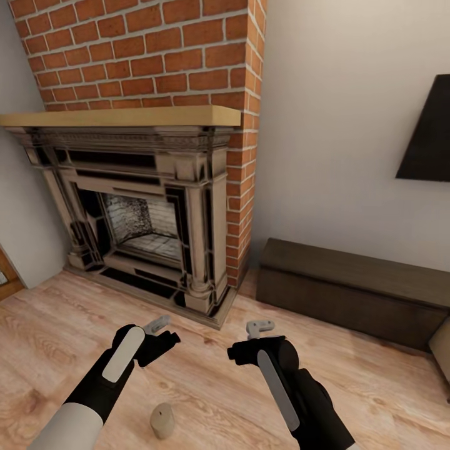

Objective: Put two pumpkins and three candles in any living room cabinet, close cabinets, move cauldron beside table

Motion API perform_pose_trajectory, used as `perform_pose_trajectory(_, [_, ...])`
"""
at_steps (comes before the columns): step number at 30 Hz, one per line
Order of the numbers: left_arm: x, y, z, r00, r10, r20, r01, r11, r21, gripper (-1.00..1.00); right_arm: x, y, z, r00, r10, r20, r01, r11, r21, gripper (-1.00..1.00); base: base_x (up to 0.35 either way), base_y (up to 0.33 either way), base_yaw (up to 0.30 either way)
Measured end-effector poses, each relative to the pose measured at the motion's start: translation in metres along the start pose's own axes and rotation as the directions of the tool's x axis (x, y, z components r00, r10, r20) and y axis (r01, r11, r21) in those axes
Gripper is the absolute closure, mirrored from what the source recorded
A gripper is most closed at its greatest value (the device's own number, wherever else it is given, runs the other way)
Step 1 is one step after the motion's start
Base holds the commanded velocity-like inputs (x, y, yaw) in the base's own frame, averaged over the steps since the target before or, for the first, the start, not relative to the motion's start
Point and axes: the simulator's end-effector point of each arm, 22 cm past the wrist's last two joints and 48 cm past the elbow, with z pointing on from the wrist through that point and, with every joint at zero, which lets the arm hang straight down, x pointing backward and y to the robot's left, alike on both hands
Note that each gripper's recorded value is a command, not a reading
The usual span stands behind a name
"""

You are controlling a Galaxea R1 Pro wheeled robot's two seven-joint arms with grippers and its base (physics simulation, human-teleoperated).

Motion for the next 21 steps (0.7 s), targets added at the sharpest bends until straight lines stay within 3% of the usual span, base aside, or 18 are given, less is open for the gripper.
perform_pose_trajectory(14, [-0.0005,0.0011,0.0,1.0,0.0,0.0,0.0,1.0,-0.002,-1.0,0.0008,0.0021,0.0004,1.0,-0.001,-0.003,0.001,1.0,-0.003,-1.0,0.134,0.243,0.0])
perform_pose_trajectory(21, [-0.0004,0.0009,0.0001,1.0,0.001,0.0,-0.001,1.0,-0.002,-1.0,-0.0005,0.0031,-0.0001,1.0,0.0,0.0,0.0,1.0,-0.005,-1.0,0.011,0.04,0.0])
